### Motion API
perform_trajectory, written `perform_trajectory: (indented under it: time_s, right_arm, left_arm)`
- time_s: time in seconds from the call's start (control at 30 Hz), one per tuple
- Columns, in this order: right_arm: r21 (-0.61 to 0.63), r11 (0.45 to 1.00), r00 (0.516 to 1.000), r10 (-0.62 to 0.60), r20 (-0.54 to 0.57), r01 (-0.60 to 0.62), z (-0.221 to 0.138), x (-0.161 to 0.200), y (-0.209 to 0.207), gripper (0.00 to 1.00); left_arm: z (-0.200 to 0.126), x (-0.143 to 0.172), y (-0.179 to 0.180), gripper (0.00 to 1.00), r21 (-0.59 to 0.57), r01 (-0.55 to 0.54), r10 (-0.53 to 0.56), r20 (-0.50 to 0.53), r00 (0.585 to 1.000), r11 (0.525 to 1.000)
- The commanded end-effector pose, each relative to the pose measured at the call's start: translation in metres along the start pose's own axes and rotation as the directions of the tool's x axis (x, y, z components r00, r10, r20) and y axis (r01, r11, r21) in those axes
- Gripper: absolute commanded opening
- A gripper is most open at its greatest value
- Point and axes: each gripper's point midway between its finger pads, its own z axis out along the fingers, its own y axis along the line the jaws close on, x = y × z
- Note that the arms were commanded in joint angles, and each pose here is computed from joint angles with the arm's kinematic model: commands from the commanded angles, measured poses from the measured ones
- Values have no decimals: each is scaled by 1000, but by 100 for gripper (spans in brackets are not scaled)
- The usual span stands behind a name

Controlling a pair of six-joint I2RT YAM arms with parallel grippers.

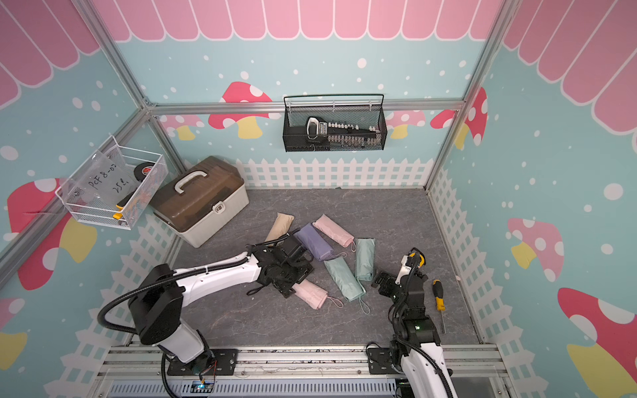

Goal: Take umbrellas out of sleeves
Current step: Place the umbrella at the center of the board, then adjust the umbrella at the center of the board.

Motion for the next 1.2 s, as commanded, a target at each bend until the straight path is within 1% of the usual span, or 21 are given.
perform_trajectory:
  time_s: [0.0,0.07,0.13,0.17,0.23,0.43,0.6,0.67,0.77,0.83,1.0,1.1,1.17]
  right_arm:
    - [10,1000,1000,7,-12,-7,2,6,-3,100]
    - [20,1000,1000,8,-16,-8,4,6,-4,99]
    - [25,1000,1000,6,-28,-5,5,6,-4,99]
    - [27,1000,999,4,-37,-3,6,8,-5,99]
    - [25,1000,999,-2,-47,4,7,8,-4,99]
    - [26,1000,999,-11,-43,13,9,8,-4,99]
    - [23,1000,999,-16,-47,17,10,9,-4,99]
    - [29,999,999,-16,-49,17,11,9,-4,99]
    - [30,999,998,-18,-60,20,12,9,-4,99]
    - [31,999,998,-20,-67,22,14,10,-4,99]
    - [49,999,996,-18,-85,22,17,13,-8,99]
    - [53,998,996,-18,-89,23,17,14,-8,99]
    - [52,998,996,-19,-87,23,17,14,-8,99]
  left_arm:
    - [-32,-19,-23,89,120,-186,173,107,979,975]
    - [-41,-25,-21,88,153,-275,255,139,957,949]
    - [-44,-26,-19,86,211,-382,350,173,921,900]
    - [-44,-27,-14,85,211,-413,377,192,906,886]
    - [-42,-34,1,84,172,-458,417,228,880,872]
    - [-34,-45,30,84,55,-562,531,265,805,825]
    - [-41,-62,48,87,-13,-609,573,353,739,793]
    - [-42,-68,49,87,23,-616,562,384,733,787]
    - [-40,-73,42,87,149,-623,520,421,743,768]
    - [-38,-75,36,87,202,-629,511,427,746,751]
    - [-26,-69,13,87,267,-667,557,387,735,695]
    - [-18,-67,3,86,286,-674,574,363,734,681]
    - [-12,-66,0,86,292,-671,578,347,738,682]
